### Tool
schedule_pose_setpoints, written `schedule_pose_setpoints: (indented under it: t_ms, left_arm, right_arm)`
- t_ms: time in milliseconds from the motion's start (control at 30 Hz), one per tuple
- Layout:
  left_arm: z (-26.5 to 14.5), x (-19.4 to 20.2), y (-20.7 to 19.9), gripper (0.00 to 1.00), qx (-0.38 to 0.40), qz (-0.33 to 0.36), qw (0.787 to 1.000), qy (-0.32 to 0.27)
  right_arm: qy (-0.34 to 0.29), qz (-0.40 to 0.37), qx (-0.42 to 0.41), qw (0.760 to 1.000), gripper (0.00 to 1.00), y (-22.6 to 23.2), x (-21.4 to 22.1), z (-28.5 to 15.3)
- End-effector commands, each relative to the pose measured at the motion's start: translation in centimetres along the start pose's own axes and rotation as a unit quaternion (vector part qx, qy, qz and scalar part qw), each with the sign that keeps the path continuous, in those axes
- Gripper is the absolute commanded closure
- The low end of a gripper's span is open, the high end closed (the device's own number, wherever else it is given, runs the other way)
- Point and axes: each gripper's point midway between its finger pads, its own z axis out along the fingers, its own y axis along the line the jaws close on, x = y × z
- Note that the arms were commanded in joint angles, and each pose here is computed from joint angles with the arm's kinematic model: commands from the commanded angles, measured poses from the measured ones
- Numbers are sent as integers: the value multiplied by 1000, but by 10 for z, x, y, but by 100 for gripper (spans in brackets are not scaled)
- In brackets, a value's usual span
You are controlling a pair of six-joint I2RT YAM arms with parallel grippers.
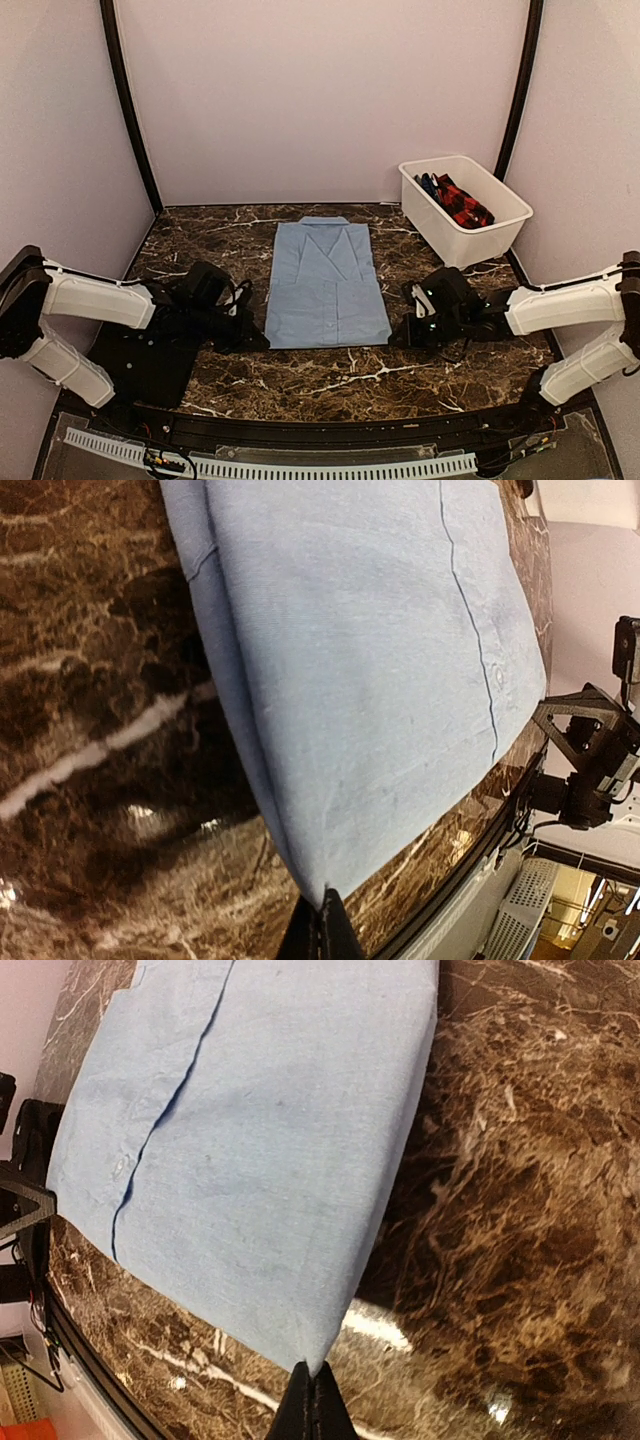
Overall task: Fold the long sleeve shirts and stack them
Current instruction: Pick up the 2/3-rectangle-folded shirt from the center of the board, then fold the 2/3-rectangle-folded shirt at the center of the board.
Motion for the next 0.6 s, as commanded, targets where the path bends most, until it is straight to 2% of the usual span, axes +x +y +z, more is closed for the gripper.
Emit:
schedule_pose_setpoints:
  t_ms: [0, 233, 433, 567]
  left_arm:
    - [-14, 29, 11, 100, -35, -3, 999, 17]
    - [-38, 62, 3, 100, -42, 7, 999, 23]
    - [-60, 77, -23, 100, -31, 29, 999, 26]
    - [-80, 65, -52, 100, -7, 57, 998, 1]
  right_arm:
    - [16, 3, 6, 1000, 100, 6, 23, -15]
    - [7, 5, -16, 1000, 100, 29, 39, -48]
    - [7, -5, -44, 999, 100, 61, 48, -73]
    - [-37, -25, -40, 998, 100, 86, 19, -95]
